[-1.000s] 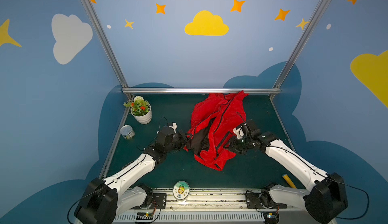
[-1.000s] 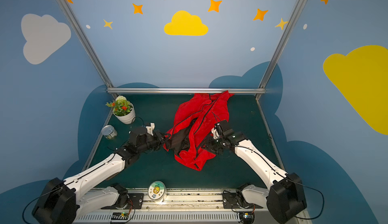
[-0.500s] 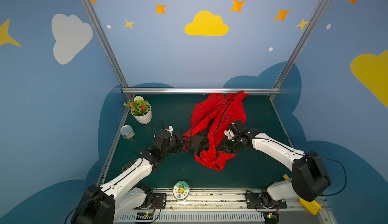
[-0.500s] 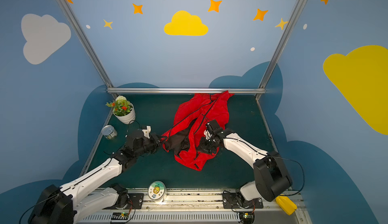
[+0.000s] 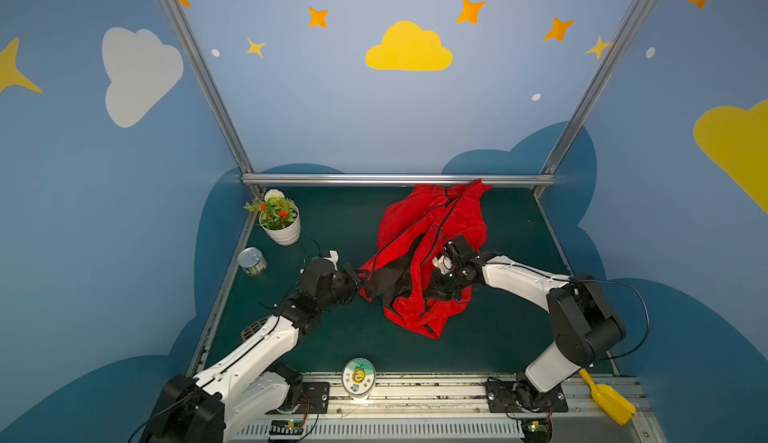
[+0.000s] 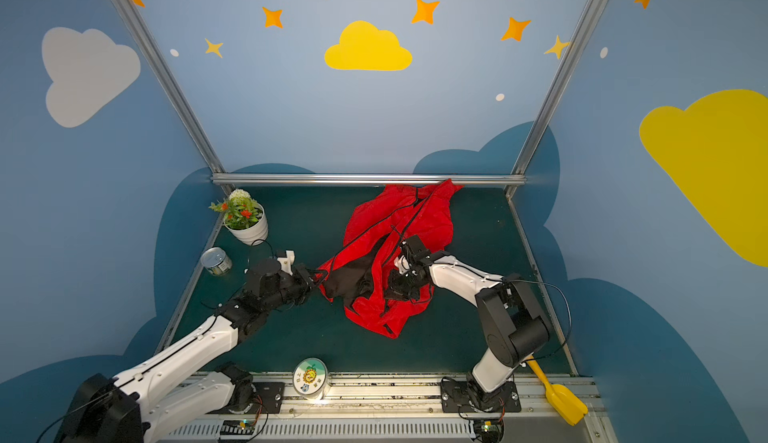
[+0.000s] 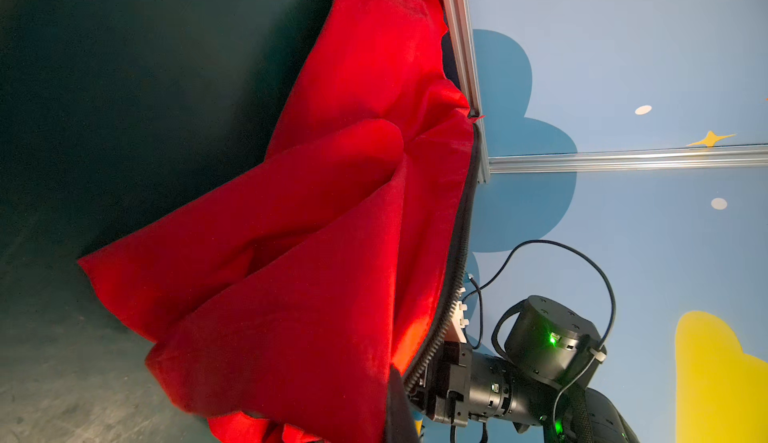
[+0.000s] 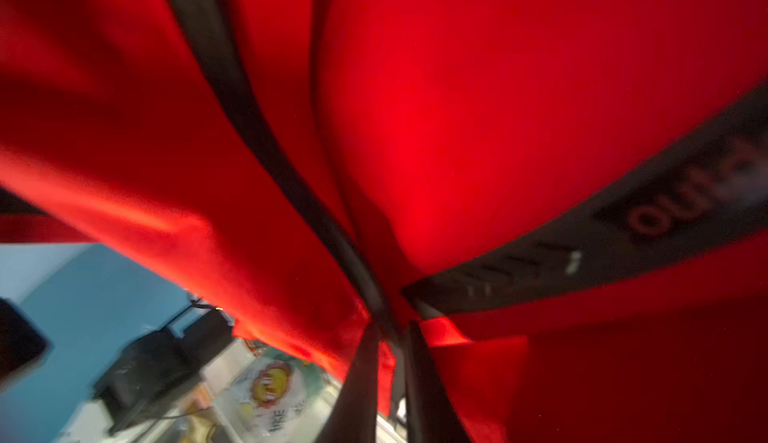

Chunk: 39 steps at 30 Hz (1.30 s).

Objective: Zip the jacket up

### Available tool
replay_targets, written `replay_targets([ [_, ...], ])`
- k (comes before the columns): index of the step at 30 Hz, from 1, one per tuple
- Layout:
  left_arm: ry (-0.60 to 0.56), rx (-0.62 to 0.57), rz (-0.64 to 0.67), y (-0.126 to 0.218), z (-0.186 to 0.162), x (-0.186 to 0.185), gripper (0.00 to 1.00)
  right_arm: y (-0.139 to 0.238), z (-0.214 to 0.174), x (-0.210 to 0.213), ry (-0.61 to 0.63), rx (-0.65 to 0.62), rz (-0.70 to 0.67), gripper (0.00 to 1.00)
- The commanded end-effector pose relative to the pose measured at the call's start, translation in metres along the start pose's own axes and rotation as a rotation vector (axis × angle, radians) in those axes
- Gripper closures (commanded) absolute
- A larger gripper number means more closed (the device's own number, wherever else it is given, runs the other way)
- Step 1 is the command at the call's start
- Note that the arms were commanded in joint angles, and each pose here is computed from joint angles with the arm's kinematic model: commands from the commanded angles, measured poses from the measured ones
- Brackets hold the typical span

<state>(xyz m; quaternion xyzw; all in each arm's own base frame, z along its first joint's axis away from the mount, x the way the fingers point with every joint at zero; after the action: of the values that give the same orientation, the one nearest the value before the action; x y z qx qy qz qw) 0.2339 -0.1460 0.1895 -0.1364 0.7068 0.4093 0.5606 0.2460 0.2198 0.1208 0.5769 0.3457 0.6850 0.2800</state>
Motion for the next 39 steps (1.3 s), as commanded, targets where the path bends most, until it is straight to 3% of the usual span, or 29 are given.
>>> replay_targets([
  [1,-0.006,-0.016,0.015,0.003,0.002,0.003,0.97,0.006,0.002,0.005,0.007,-0.025,0.057,1.00],
  [7,-0.011,-0.012,0.015,0.002,0.002,0.003,0.97,0.026,-0.003,0.000,-0.001,-0.064,0.058,1.00],
  [11,-0.010,-0.008,0.011,0.002,0.001,0.002,0.97,0.017,-0.005,-0.004,-0.012,-0.044,0.107,0.82],
  [31,-0.013,-0.015,0.005,0.007,0.001,-0.001,0.97,-0.019,-0.002,-0.009,-0.046,-0.006,0.242,0.69],
  [35,-0.014,-0.018,0.003,0.008,0.001,-0.001,0.97,-0.018,0.000,-0.002,-0.025,-0.033,0.329,0.74],
  [39,-0.020,-0.022,-0.003,0.011,0.001,-0.004,0.97,-0.010,0.002,0.003,-0.030,-0.062,0.368,1.00],
])
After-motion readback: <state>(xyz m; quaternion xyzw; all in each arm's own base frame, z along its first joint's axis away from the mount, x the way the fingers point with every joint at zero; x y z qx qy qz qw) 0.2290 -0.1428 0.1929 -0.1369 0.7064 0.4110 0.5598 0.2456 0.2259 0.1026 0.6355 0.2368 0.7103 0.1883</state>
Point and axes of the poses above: each gripper's point midway between its finger pads, its own y axis back along the fingers, its own x axis along the line the jaws close on, z = x × y, the point moved 7 cm from there along y, back along the fingers, and after that the axes turned 11 degrees about y, right-handed, at the moved point
